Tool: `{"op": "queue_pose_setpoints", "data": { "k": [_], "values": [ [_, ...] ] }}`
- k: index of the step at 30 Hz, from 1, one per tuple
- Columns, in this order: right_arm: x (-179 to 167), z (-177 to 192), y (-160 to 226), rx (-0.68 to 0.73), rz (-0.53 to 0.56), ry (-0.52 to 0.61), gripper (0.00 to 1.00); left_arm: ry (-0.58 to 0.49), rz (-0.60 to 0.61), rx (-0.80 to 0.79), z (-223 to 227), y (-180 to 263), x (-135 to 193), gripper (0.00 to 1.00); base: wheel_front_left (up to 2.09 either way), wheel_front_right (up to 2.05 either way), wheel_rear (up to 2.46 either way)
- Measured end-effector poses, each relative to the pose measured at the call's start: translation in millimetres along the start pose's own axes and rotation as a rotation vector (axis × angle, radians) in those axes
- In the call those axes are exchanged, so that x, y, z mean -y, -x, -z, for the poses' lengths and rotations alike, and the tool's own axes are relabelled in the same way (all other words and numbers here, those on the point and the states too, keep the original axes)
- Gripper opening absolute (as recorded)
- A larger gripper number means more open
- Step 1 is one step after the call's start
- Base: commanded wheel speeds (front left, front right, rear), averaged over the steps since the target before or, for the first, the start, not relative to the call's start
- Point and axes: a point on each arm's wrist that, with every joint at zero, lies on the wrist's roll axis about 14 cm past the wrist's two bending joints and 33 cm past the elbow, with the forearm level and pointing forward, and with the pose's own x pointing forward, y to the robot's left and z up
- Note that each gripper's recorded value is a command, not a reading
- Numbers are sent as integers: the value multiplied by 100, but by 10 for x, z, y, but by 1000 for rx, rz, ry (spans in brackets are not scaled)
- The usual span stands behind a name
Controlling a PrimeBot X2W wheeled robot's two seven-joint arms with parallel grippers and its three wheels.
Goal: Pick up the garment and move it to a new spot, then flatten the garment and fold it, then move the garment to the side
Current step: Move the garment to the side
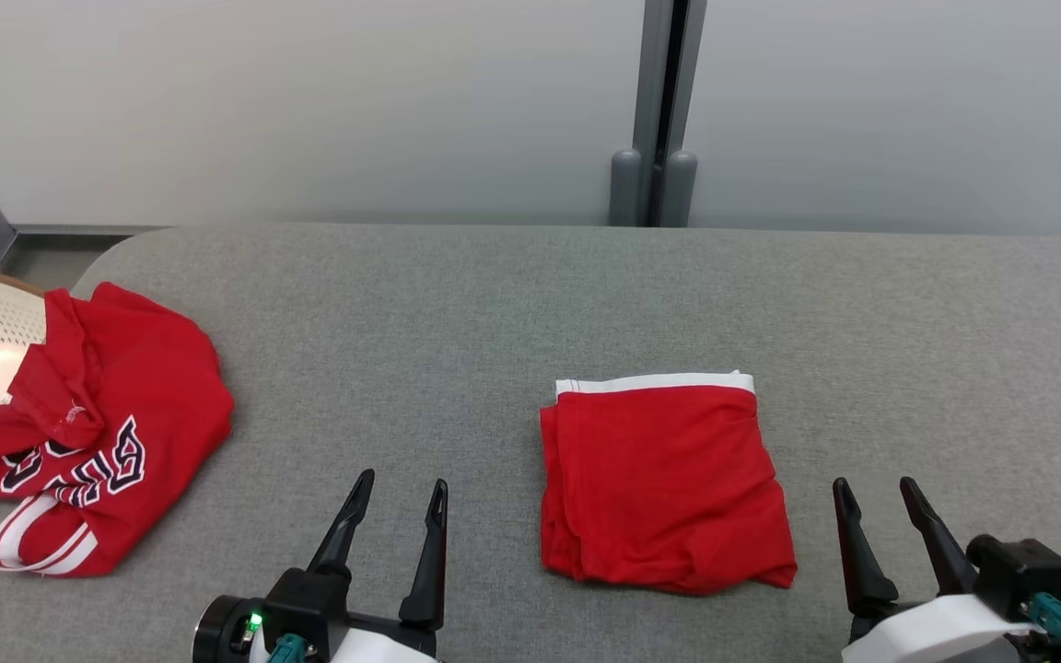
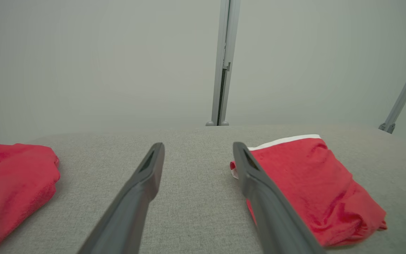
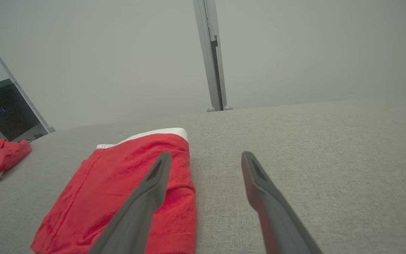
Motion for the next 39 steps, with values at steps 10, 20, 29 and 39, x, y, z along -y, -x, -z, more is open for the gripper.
{"op": "queue_pose_setpoints", "data": {
  "k": [10,20,29,39],
  "values": [
    [-159,462,-488,-199,-58,-85,100,10,-24,-32,84,-148,-101,100,0,0,0],
    [-297,925,-750,-376,-115,-101,0,7,-82,-60,160,-185,-290,100,0,0,0],
    [-40,728,-732,-275,-101,49,0,3,-15,-56,164,-268,-115,100,0,0,0],
    [798,273,-462,-228,-66,421,0,22,216,-1,63,-620,556,100,0,0,0]
  ]
}}
